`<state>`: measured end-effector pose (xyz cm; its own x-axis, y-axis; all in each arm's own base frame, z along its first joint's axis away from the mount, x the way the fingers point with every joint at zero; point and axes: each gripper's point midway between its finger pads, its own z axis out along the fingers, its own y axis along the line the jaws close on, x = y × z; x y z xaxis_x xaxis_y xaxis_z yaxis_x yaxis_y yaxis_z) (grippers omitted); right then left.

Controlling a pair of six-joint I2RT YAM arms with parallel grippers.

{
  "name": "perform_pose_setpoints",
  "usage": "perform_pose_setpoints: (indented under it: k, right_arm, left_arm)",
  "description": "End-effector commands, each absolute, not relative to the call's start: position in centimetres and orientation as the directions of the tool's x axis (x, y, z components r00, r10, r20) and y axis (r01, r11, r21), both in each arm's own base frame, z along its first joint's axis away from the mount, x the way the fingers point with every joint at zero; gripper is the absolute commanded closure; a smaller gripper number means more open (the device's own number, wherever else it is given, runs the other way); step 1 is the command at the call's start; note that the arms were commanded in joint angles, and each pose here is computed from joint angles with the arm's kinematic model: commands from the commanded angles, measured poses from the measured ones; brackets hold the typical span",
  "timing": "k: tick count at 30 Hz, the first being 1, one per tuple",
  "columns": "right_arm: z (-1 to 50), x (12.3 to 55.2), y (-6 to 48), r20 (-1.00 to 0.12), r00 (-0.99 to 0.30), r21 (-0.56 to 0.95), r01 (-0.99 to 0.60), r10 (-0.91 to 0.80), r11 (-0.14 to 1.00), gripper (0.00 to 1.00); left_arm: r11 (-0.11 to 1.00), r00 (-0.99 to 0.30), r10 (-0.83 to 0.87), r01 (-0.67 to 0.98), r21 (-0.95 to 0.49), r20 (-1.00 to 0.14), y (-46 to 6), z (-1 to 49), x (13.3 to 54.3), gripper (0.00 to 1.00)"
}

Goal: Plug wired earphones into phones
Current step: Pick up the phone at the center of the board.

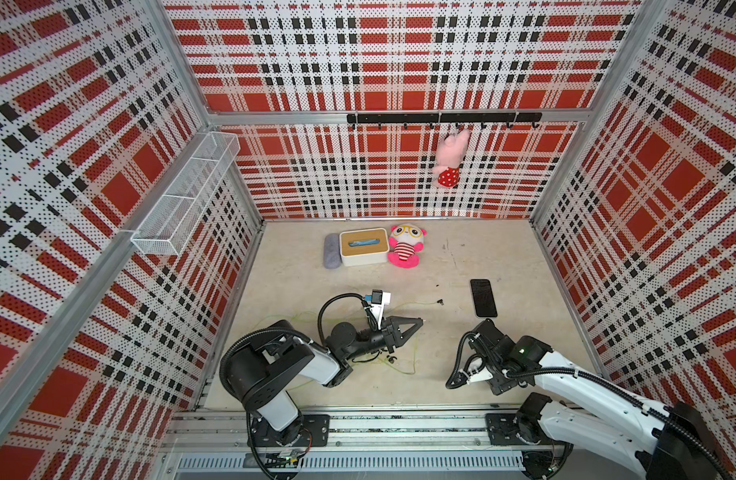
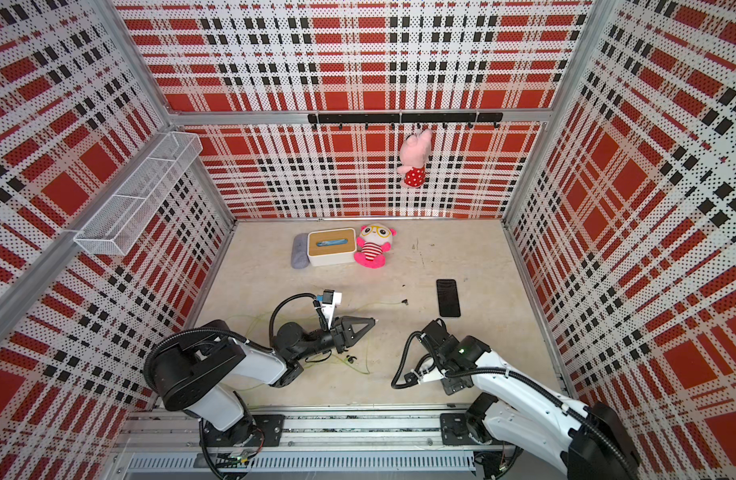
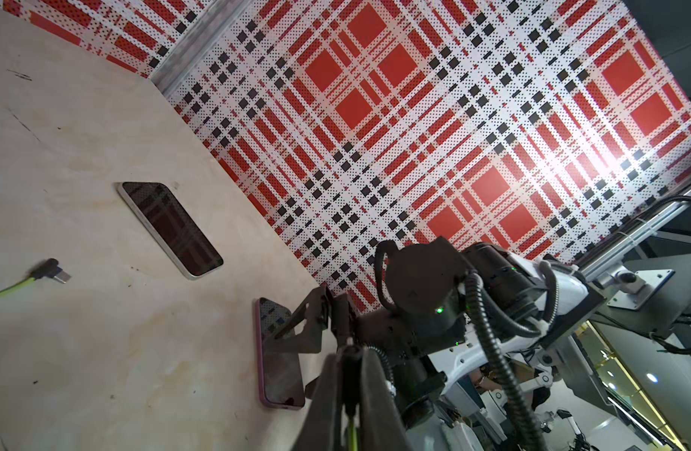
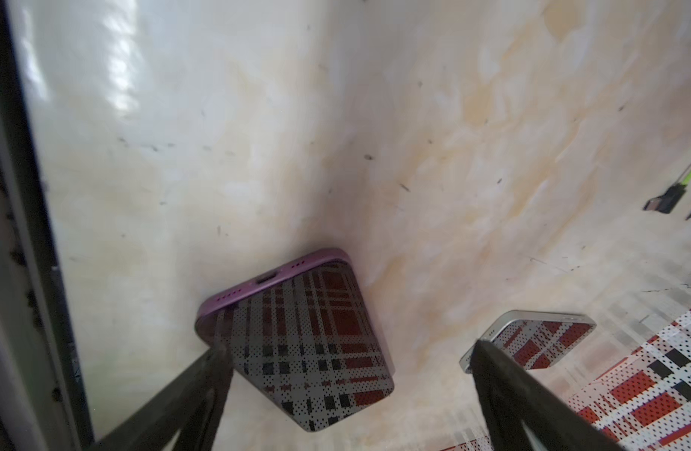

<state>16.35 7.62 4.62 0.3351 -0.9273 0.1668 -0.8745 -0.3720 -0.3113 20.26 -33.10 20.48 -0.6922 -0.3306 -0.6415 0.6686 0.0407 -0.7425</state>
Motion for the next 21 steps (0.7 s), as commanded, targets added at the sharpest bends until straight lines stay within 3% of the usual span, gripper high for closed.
perform_pose_setpoints:
  k: [1, 9, 12, 18, 21]
  right_arm:
    - [3.6, 16.4, 6.1, 0.204, 0.379, -0.268, -0.865, -0.903, -0.424, 0.00]
    - [1.6, 17.4, 6.6, 0.183, 0.392, -0.301, -0.850, -0.901, -0.431, 0.00]
    - [1.8, 18.0, 8.2, 0.129, 0.420, -0.301, -0.847, -0.899, -0.438, 0.00]
    - [2.4, 19.3, 10.9, 0.024, 0.378, -0.258, -0.892, -0.925, -0.371, 0.00]
    - [2.0, 19.5, 11.0, 0.023, 0.354, -0.209, -0.913, -0.935, -0.351, 0.00]
  left_arm:
    - [0.004, -0.662, -0.363, 0.703, -0.712, -0.656, -32.6, 22.0, 19.9, 1.00]
    - [0.084, -0.679, -0.354, 0.661, -0.745, -0.643, -32.9, 20.3, 21.1, 1.00]
    - [0.121, -0.673, -0.355, 0.655, -0.746, -0.649, -32.8, 19.9, 21.5, 1.00]
    - [0.188, -0.653, -0.344, 0.657, -0.730, -0.675, -32.8, 19.6, 22.0, 1.00]
    - [0.211, -0.649, -0.334, 0.655, -0.725, -0.684, -33.0, 19.3, 22.1, 1.00]
